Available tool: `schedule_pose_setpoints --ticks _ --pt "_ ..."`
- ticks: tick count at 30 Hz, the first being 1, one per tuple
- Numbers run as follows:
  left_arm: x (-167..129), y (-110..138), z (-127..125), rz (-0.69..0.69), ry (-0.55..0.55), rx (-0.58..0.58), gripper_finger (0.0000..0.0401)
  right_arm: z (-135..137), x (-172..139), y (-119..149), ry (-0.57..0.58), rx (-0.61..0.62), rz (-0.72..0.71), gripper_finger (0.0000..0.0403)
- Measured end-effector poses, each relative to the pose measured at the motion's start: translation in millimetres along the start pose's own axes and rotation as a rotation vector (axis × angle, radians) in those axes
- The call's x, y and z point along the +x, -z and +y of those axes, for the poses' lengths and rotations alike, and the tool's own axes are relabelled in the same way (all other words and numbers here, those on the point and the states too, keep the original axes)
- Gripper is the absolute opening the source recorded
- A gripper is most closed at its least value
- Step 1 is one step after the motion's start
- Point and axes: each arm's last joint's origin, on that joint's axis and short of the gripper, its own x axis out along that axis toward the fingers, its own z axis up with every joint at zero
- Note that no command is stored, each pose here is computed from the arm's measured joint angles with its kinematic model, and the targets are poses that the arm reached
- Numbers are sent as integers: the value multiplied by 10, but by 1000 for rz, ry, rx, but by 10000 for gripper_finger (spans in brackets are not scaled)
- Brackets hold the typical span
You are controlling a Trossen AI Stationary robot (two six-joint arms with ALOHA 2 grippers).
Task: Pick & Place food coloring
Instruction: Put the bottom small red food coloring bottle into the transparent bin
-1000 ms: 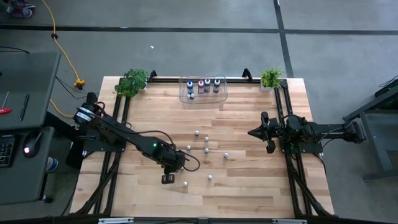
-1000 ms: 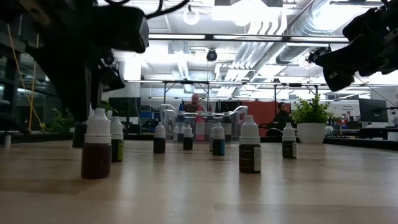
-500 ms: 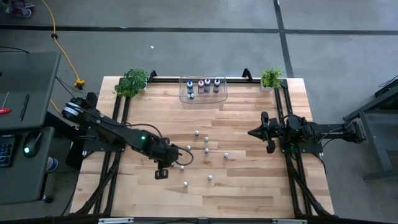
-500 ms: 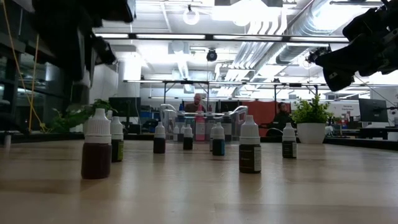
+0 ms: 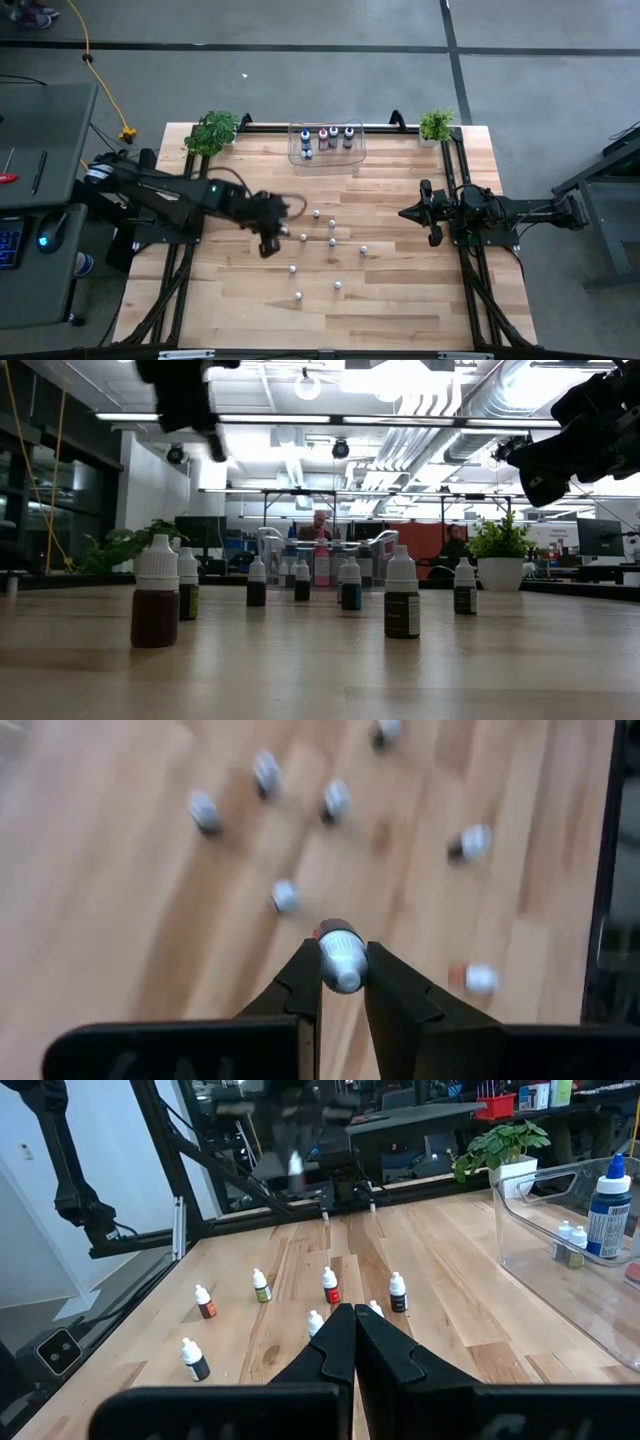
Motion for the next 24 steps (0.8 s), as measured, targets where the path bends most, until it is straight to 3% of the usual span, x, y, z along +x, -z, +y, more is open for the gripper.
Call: schedule_pose_setpoints --ticks 5,12,24 --pt "-141 -357 153 -102 -54 -69 42 0 0 -1 0 0 -1 0" --pt "-201 -851 406 -129 -171 -151 42 0 0 -1 0 0 -1 0" --pt "104 -1528 1024 -87 -338 -308 42 -1 3 3 1 0 4 0"
